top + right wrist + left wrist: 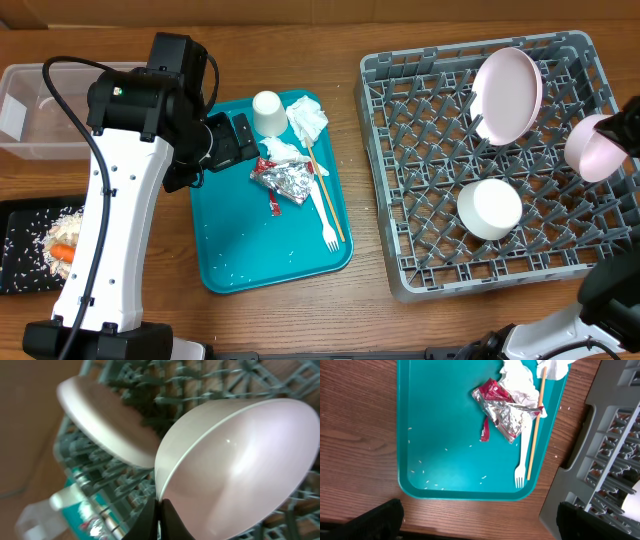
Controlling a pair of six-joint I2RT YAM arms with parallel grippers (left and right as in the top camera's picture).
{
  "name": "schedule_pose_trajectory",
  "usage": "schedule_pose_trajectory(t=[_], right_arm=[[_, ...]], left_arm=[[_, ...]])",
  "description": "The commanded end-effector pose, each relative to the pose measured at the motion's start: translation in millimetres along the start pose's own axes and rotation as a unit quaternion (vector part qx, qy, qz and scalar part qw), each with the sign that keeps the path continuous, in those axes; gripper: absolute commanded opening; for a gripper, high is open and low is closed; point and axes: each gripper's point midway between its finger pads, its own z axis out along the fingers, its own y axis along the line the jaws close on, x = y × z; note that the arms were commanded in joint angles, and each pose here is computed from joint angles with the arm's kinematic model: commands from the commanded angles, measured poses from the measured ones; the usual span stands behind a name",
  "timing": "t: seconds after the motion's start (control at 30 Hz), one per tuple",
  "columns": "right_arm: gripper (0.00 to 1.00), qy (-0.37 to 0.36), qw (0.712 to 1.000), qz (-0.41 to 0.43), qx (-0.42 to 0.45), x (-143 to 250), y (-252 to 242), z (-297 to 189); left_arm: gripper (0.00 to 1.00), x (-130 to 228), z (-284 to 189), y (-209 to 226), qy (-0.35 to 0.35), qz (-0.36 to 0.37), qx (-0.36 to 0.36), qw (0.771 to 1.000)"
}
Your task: Sort waste into correct bins and load items into the dishwasher rack
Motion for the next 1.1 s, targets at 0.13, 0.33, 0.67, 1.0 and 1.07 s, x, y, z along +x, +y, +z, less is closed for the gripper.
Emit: schedule_pose_trajectory(t=[0.13,0.33,0.67,1.0,1.07], right_arm=[[0.04,-0.005,0.986,-0.095,-0.140,4.5,40.8,-17.0],[0.04,0.006,0.979,-0.091,-0.183,-1.8,46.2,-6.2],[0.04,0.052,0.973,-0.069,-0.215,-4.2,24.1,39.8],[0.04,0.073,0.984,-0.005,-0.165,-5.5,-15.6,54.8],[0.04,0.065,0.986,0.012,-0.152,-8.8,-26.0,48.1]], left_arm=[[1.00,-1.9,-12.5,-0.7,-0.023,0.011,0.006,1.000],[1.00,-1.9,-12.5,-0.7,-0.023,0.011,0.006,1.000],[1.00,-1.9,-12.5,-0.7,-0.023,0.011,0.006,1.000],[1.00,-1.9,-12.5,-0.7,-0.023,0.011,0.006,1.000],[1.00,-1.9,-12.5,-0.7,-0.023,0.011,0.006,1.000]])
